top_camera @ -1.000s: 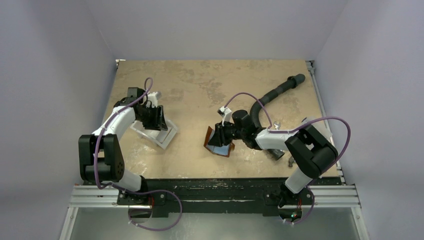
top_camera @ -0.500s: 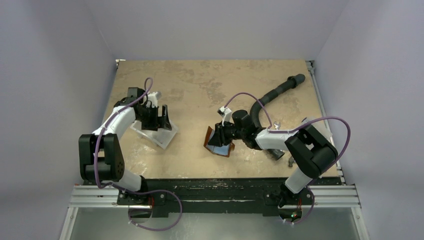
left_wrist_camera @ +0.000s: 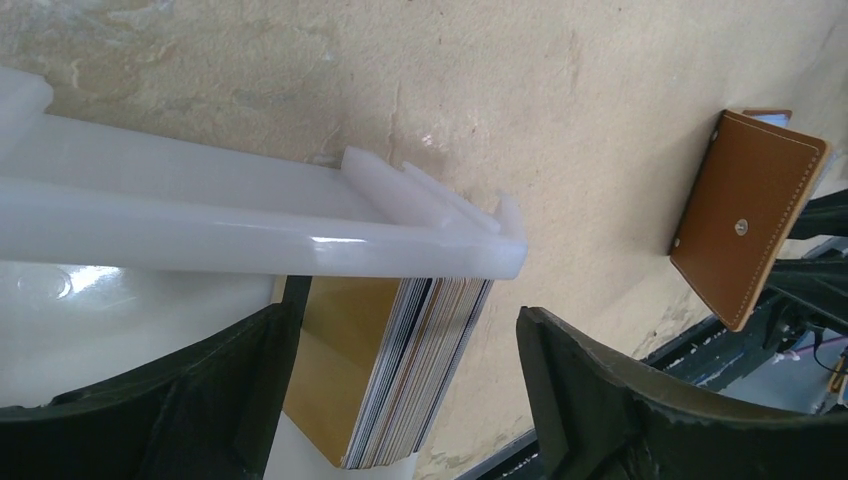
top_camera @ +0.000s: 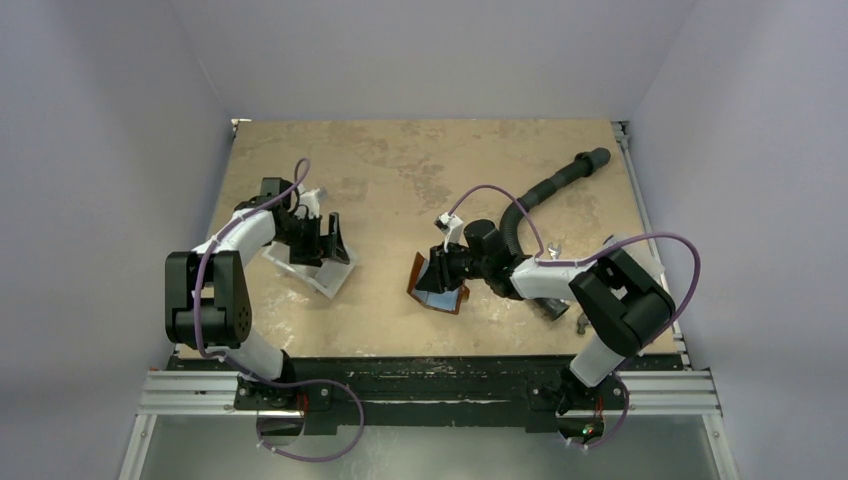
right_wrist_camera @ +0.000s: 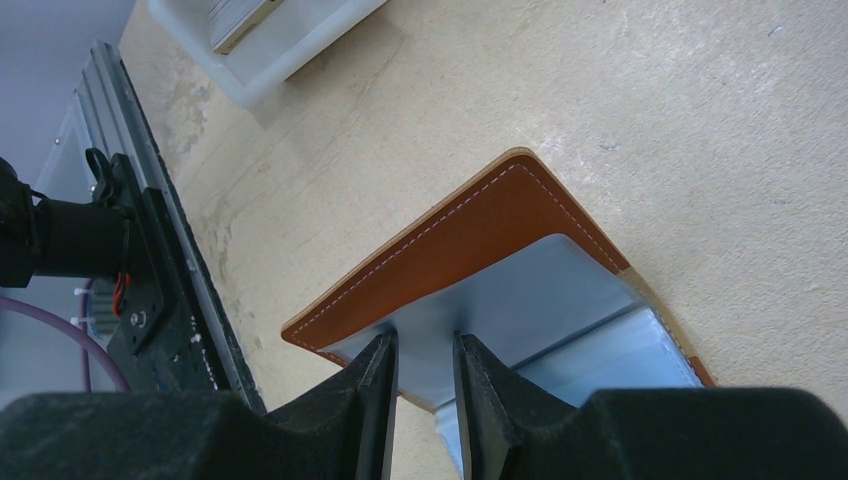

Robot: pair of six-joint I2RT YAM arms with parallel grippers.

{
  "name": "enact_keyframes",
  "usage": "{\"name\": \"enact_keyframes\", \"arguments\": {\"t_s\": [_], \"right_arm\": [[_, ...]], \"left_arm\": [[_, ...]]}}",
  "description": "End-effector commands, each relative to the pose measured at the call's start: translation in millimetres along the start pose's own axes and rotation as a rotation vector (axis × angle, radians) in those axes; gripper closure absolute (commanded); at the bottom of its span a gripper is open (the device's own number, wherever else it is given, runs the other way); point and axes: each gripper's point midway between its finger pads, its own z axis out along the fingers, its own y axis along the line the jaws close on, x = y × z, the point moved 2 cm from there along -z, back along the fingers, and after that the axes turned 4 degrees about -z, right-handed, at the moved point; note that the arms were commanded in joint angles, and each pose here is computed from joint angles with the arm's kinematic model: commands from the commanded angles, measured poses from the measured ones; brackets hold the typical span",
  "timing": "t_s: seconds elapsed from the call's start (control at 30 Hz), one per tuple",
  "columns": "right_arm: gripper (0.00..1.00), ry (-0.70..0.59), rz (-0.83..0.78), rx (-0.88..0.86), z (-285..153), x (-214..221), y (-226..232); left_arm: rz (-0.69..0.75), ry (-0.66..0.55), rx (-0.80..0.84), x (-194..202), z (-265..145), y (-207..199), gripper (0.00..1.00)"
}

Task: Put the credit cards into the card holder
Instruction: Pick up the credit card from the storage box.

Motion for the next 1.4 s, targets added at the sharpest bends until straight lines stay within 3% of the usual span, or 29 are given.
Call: {"name": "enact_keyframes", "arguments": {"t_s": [0.0, 0.2, 0.53, 1.37], "right_arm": [[0.66, -0.022, -0.025, -0.032, 4, -6, 4], [0.66, -0.016, -0.022, -0.03, 6, -5, 3], [0.66, -0.009, -0.019, -0.032, 8, -4, 2], [0.66, 0.0, -0.014, -0.031, 10, -2, 0]], "left_arm": [[0.016, -0.019, 0.087, -5, -3, -15, 0.19], [0.017, -0.027, 0.077, -6, -5, -14, 0.37], [0.026, -0.044, 0.056, -10, -9, -13, 0.54], [0.054, -0.085, 0.055, -22, -27, -23, 0.74]]}}
